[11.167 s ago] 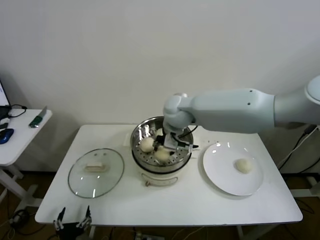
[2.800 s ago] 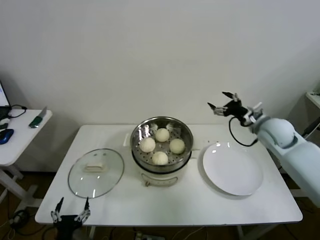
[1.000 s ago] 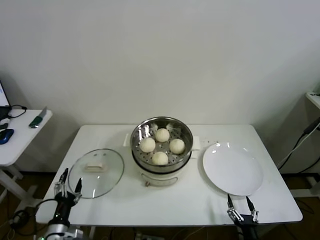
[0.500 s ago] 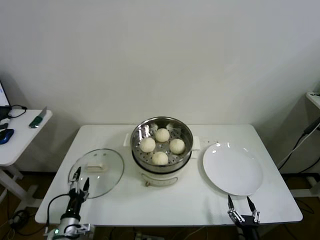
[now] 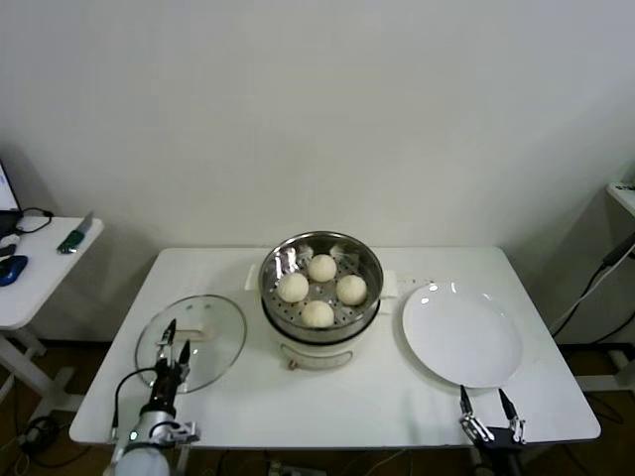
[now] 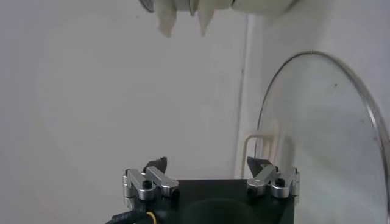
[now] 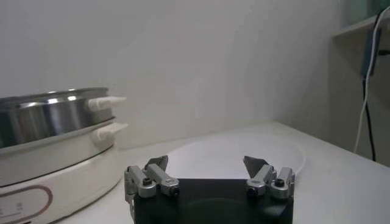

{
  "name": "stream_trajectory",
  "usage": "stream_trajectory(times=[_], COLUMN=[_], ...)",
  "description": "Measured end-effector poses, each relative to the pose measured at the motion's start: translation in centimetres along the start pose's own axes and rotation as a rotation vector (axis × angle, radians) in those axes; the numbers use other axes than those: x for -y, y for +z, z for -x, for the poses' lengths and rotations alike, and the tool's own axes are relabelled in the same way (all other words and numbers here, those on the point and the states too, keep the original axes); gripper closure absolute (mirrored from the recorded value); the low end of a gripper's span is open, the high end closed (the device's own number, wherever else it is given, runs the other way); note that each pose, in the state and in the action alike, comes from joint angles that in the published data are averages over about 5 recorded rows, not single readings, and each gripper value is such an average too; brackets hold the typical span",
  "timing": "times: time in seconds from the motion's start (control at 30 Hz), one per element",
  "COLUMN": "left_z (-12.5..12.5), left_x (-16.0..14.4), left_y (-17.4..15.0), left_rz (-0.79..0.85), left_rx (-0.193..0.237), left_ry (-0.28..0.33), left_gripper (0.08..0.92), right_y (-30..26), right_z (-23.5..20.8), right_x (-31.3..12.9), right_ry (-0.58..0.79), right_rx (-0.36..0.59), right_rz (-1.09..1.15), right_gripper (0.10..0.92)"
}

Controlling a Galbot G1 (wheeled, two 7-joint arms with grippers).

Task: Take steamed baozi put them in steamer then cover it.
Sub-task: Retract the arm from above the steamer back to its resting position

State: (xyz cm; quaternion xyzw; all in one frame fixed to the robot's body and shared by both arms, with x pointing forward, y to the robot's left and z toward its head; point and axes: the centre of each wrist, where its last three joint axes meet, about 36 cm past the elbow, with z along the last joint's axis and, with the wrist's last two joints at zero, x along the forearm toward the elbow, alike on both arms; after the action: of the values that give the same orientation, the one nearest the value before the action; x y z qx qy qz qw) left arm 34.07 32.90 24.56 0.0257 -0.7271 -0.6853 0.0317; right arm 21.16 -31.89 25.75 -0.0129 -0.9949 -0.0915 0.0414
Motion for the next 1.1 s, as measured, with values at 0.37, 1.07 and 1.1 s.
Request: stream_trajectory(times=[0.37, 1.07, 1.1], left_z=[2.7, 5.2, 5.2], left_x=[0.8, 2.9, 3.0], left_y=[0.8, 1.8, 1.8], left_rz=[0.029, 0.069, 0.069], left_rx=[0.001, -0.014, -0.014], left_ry=[-0.003, 0.019, 0.020], left_gripper=[0.177, 0.410, 0.436], right_y=[-0.6, -0.4, -0.4], right_z=[-0.3, -0.5, -0.5], right_x=[-0.1, -0.7, -0.8], right_ry=[0.007, 0.013, 0.013], right_rx=[0.013, 0.021, 0.021], right_rz=[0.000, 0.010, 0.010], right_gripper=[0.200, 0.200, 0.200])
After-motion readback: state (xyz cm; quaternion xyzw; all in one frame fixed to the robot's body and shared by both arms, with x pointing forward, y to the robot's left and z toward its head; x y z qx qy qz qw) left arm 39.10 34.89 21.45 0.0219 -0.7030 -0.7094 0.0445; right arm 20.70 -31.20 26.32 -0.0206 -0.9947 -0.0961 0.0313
